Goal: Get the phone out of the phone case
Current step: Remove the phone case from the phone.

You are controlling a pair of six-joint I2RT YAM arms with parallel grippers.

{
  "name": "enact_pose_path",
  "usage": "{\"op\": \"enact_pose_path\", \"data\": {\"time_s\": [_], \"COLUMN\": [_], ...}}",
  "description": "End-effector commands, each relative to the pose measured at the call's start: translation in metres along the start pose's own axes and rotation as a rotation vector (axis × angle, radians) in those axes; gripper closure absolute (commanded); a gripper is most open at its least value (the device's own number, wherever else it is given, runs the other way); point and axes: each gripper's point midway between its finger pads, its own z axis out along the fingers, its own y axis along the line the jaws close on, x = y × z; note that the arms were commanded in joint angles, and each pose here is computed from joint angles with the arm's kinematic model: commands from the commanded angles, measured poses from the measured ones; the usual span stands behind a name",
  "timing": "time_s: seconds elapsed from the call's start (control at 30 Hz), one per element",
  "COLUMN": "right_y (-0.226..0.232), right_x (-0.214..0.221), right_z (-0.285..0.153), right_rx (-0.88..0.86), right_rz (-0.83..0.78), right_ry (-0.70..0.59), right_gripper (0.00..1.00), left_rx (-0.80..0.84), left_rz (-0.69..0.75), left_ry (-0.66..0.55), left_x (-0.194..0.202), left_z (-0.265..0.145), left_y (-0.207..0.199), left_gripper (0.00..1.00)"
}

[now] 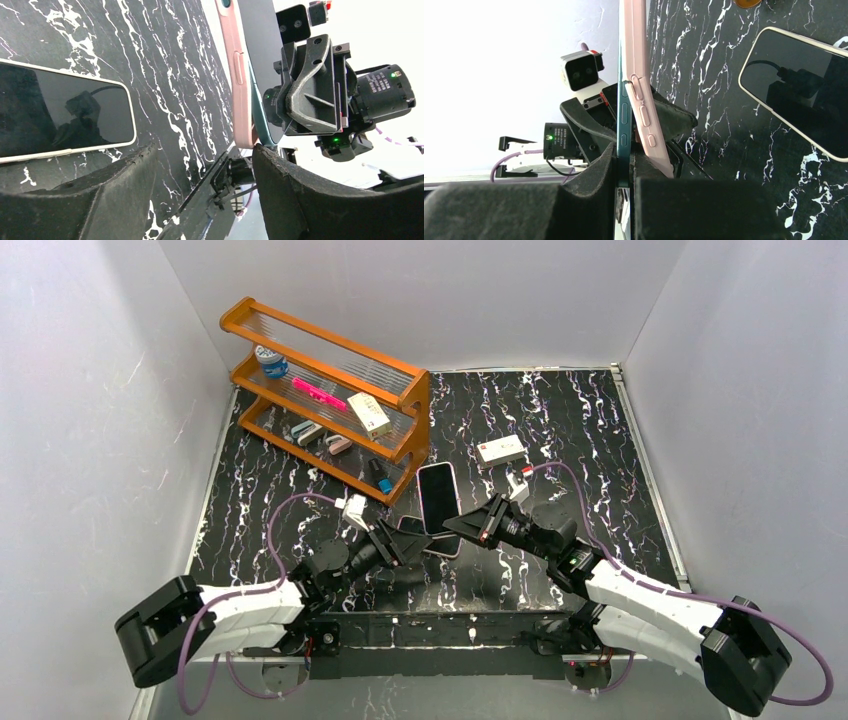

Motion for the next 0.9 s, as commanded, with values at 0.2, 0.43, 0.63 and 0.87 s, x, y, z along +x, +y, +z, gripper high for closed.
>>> {"op": "enact_pose_path", "data": {"time_s": [0.2,0.43,0.63,0.87], "right_y": [0.044,0.045,0.040,0.036], "right_x": [0.011,0.018,0.019,0.022], "right_z": [-0.006,-0.009,-0.008,-0.009], "right_rx": [-0.168,-0.172,-0.160,-0.146], "right_rz": [-0.035,-0.032,-0.033,-0.031], "right_ry": [0.078,0.118,0.124,0.139], "right_gripper": [0.99,0.99,0.99,0.99], "left_rx": [0.157,0.210,0.283,0.310], "left_rz": [-0.090,-0.090,-0.130,-0.156], "left_ry": [-0.139,-0.176,-0.226,-0.257], "left_x": [-0.037,-0.047,-0.060,-0.070], "left_z": [0.018,0.024,0.021,0.021], "left_y": [-0.053,-0.064,-0.074,-0.078], "left_gripper": [0.38,0.43,0.43,0.50]}}
